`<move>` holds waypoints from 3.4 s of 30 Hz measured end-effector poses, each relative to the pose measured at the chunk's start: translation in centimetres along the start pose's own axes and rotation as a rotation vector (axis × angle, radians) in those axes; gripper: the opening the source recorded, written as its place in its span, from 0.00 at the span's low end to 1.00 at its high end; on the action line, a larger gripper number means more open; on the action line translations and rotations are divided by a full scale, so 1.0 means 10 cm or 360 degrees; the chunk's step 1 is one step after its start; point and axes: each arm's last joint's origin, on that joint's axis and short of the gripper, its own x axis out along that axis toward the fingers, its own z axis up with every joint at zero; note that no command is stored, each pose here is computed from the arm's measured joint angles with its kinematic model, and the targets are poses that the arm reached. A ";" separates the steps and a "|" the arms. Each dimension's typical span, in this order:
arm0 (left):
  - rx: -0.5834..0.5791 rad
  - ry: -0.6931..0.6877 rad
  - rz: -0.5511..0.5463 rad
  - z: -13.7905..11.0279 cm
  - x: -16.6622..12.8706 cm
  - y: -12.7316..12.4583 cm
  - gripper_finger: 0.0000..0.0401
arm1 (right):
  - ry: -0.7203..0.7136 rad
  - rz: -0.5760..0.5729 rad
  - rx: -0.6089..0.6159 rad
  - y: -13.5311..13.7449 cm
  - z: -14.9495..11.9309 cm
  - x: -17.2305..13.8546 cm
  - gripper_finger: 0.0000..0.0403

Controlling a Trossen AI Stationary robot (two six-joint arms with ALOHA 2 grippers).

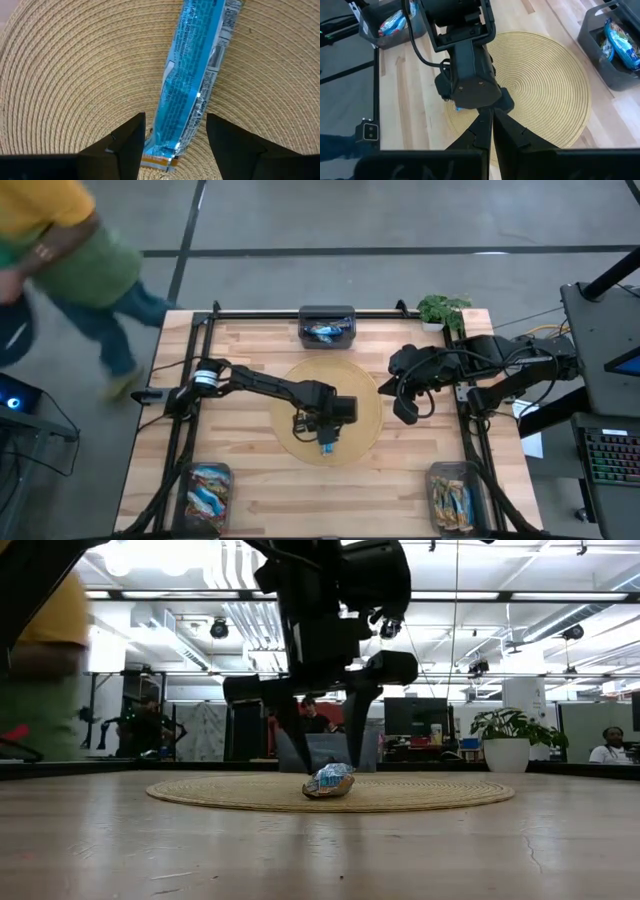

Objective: Pick and place Granola Bars by type
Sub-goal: Put the yellow granola bar into the right black bin

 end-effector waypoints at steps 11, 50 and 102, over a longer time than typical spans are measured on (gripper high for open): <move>0.0030 0.0018 0.0068 -0.02 0.16 -0.06 0.43 | 0.0000 0.0003 -0.0004 0.00 0.00 0.00 0.02; -0.0882 0.0048 0.0774 -0.32 -1.98 -0.07 0.13 | -0.0162 0.0075 -0.0098 -0.04 0.01 -0.26 0.02; -0.1669 -0.1800 0.1491 -0.77 -3.36 -0.02 0.13 | -0.1130 -0.0268 -0.0386 0.29 1.20 -0.66 0.81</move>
